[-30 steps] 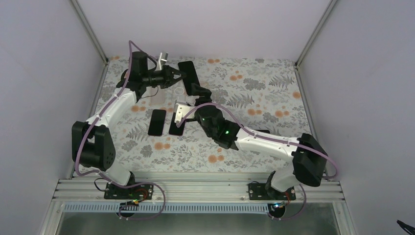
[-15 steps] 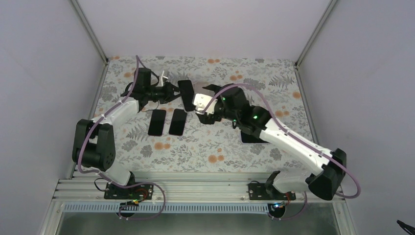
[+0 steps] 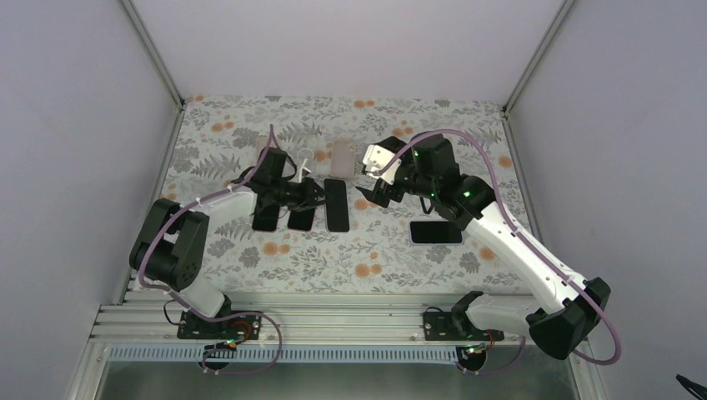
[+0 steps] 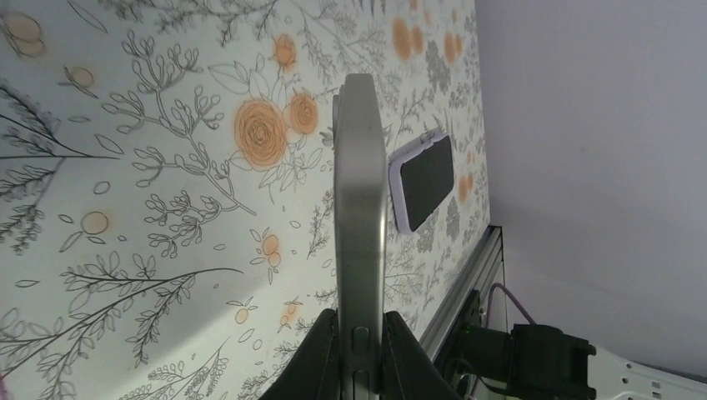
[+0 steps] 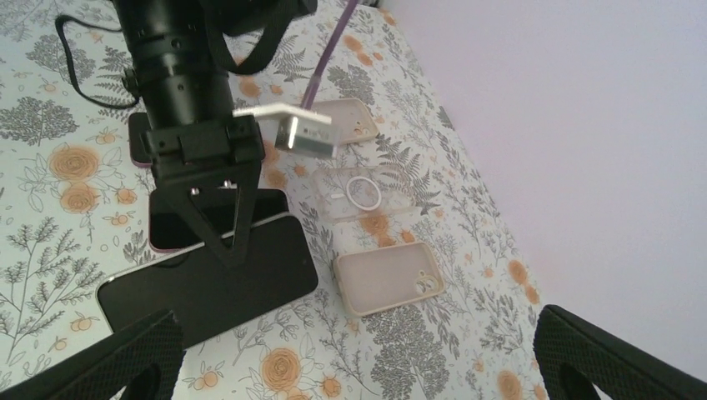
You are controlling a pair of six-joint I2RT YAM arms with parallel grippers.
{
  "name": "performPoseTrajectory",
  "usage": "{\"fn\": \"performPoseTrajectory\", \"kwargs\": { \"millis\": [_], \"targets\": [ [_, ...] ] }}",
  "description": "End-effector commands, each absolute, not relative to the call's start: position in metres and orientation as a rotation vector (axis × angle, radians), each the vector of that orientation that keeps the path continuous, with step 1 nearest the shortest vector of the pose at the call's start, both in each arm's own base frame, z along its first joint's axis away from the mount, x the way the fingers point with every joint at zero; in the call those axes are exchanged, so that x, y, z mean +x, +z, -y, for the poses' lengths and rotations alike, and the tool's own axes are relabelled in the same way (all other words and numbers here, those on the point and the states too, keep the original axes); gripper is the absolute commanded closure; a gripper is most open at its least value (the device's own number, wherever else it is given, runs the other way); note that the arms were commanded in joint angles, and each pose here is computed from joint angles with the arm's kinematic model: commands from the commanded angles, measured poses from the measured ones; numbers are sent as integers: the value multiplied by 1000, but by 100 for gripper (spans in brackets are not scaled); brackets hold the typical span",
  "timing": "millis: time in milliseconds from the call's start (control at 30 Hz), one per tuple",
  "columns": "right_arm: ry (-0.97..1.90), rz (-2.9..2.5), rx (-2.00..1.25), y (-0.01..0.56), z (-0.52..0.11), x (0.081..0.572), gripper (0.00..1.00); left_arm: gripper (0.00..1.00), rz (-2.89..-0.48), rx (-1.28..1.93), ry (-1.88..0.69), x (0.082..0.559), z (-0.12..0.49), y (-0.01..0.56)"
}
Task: Take the phone out of the phone case
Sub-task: Place the phone at the center of the board.
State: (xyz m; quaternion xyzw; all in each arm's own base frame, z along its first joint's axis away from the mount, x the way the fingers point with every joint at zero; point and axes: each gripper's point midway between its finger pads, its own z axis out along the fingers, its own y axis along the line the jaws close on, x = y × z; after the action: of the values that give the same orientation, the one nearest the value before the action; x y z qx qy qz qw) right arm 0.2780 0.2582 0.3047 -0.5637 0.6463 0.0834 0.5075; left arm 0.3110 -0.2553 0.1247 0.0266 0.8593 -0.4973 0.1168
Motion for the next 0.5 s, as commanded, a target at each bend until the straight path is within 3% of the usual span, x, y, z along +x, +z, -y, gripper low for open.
{"fn": "performPoseTrajectory", "kwargs": {
  "millis": [0, 467],
  "targets": [
    [279, -1569, -1329, 311, -255, 271, 1, 98, -2474, 154, -1457, 323, 269, 125],
    [304, -1586, -1321, 309, -252, 272, 1, 98, -2615, 102, -1440, 337, 285, 75]
  ]
}}
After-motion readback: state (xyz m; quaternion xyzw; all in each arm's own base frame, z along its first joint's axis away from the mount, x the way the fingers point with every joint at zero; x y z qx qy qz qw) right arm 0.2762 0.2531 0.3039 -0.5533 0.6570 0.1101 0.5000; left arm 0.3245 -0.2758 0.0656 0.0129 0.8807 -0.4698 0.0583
